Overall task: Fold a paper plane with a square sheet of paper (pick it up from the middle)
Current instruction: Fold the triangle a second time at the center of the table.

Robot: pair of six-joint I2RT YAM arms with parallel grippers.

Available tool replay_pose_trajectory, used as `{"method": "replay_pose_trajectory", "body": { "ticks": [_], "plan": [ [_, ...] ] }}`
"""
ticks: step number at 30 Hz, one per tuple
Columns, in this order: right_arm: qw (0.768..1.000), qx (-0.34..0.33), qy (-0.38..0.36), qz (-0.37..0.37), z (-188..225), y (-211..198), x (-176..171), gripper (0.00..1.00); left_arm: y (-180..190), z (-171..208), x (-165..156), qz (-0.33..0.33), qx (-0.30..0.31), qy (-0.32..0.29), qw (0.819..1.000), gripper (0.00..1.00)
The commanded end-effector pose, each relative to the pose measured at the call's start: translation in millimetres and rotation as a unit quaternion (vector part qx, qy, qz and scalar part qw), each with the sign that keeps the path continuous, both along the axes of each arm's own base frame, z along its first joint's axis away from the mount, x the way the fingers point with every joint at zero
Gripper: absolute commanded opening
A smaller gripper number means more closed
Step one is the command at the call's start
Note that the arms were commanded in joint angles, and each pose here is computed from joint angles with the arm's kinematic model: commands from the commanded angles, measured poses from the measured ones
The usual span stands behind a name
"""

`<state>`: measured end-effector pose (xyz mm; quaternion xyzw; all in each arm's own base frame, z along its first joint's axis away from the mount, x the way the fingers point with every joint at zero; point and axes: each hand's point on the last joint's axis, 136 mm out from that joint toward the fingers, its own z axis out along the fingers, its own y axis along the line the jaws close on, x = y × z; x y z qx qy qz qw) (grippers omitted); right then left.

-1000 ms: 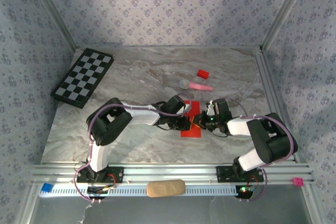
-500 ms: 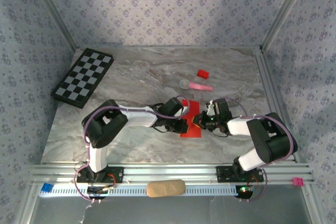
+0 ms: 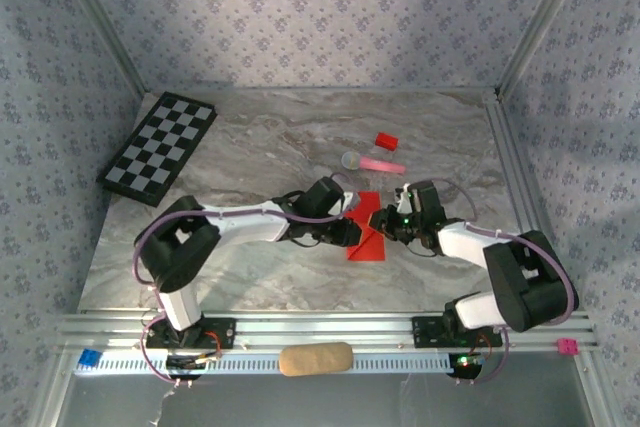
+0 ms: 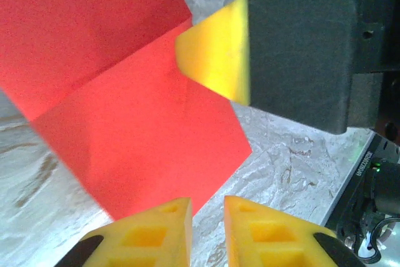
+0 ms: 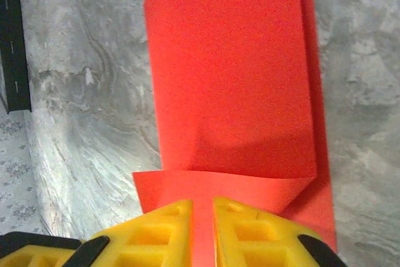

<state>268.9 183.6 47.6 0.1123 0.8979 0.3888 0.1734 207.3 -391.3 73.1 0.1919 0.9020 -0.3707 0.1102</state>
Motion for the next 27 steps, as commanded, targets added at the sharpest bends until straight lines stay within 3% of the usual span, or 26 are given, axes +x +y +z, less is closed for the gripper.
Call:
{"method": "replay_pose_trajectory", "body": {
  "ticks": [1, 4, 12, 27],
  "plan": [
    [1.0, -0.019, 0.006, 0.007, -1, -1, -5, 0.17, 9, 1, 5, 0.01, -0.009, 0.001, 1.0, 0.16],
    [1.0, -0.011, 0.008, 0.017, -2, 5, -8, 0.16, 6, -1, -3, -0.012, -0.019, 0.016, 1.0, 0.08],
    [1.0, -0.001, 0.015, 0.024, -8, 14, -5, 0.07, -6, -5, -14, -0.041, -0.029, 0.033, 0.998, 0.07],
    [0.996, -0.045, 0.074, 0.006, -48, 0, -18, 0.04, -8, -43, -25, -0.05, 0.025, 0.066, 0.996, 0.06]
  ]
}}
